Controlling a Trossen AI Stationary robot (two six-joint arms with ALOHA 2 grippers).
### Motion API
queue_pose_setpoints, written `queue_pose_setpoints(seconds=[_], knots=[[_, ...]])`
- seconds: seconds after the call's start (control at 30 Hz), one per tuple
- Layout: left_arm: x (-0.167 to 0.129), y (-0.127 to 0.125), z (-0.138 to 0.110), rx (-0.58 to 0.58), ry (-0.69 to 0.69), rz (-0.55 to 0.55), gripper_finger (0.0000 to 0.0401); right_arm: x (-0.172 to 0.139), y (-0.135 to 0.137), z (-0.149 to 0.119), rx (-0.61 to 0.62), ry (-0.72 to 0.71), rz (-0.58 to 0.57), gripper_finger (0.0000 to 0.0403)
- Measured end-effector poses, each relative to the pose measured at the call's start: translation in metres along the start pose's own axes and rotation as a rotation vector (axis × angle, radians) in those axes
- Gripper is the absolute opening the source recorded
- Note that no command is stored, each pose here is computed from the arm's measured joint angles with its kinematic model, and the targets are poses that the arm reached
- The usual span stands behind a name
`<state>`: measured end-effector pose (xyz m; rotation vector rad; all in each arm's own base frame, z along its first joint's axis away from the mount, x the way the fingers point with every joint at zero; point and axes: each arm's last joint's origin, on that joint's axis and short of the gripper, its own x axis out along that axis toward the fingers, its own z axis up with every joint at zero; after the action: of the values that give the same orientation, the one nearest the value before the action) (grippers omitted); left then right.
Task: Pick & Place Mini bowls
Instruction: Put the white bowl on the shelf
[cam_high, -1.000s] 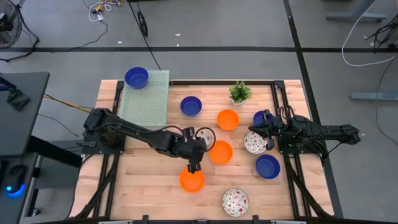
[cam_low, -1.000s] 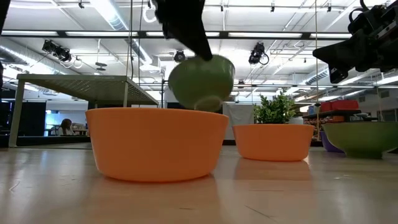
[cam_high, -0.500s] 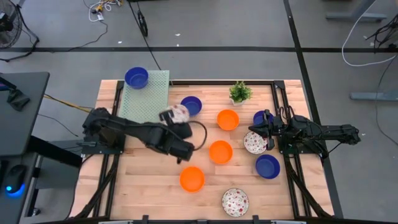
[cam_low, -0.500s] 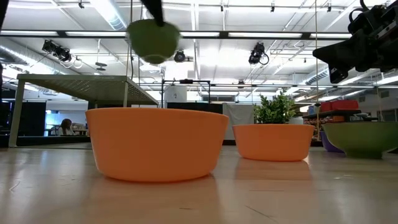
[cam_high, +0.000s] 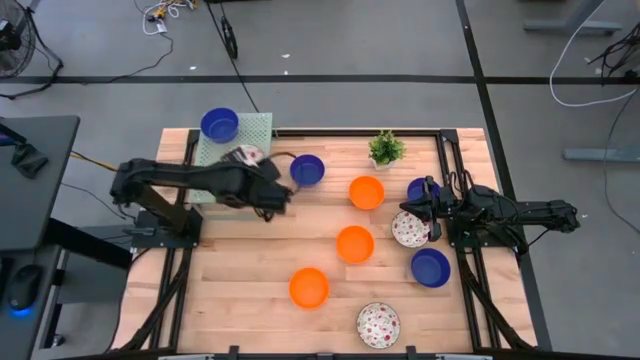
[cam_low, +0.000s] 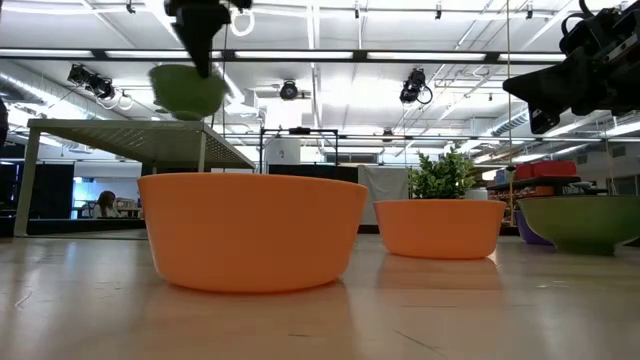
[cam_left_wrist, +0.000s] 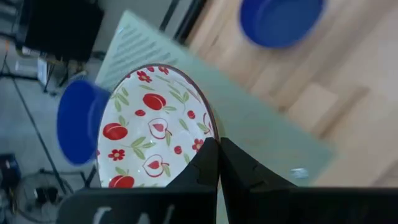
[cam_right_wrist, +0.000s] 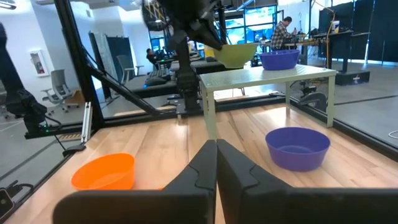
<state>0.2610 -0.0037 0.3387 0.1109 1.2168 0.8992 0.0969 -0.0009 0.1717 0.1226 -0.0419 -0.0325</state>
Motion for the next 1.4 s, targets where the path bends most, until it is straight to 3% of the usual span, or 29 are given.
queue_pose_setpoints(seconds=[0.17,0.47,1.4], knots=[[0.01,0.017,-0.02,-0.074,0.003,0.007,0.0004,0.0,0.0,0.0,0.0,0.0,0.0,0.0011],[0.019,0.019,-0.039,-0.1,0.033,0.027,0.0006,0.0,0.0,0.0,0.0,0.0,0.0,0.0011],[0.02,0.02,-0.042,-0.155,0.126,-0.033,0.0008,0.0,0.0,0.0,0.0,0.0,0.0,0.0011]])
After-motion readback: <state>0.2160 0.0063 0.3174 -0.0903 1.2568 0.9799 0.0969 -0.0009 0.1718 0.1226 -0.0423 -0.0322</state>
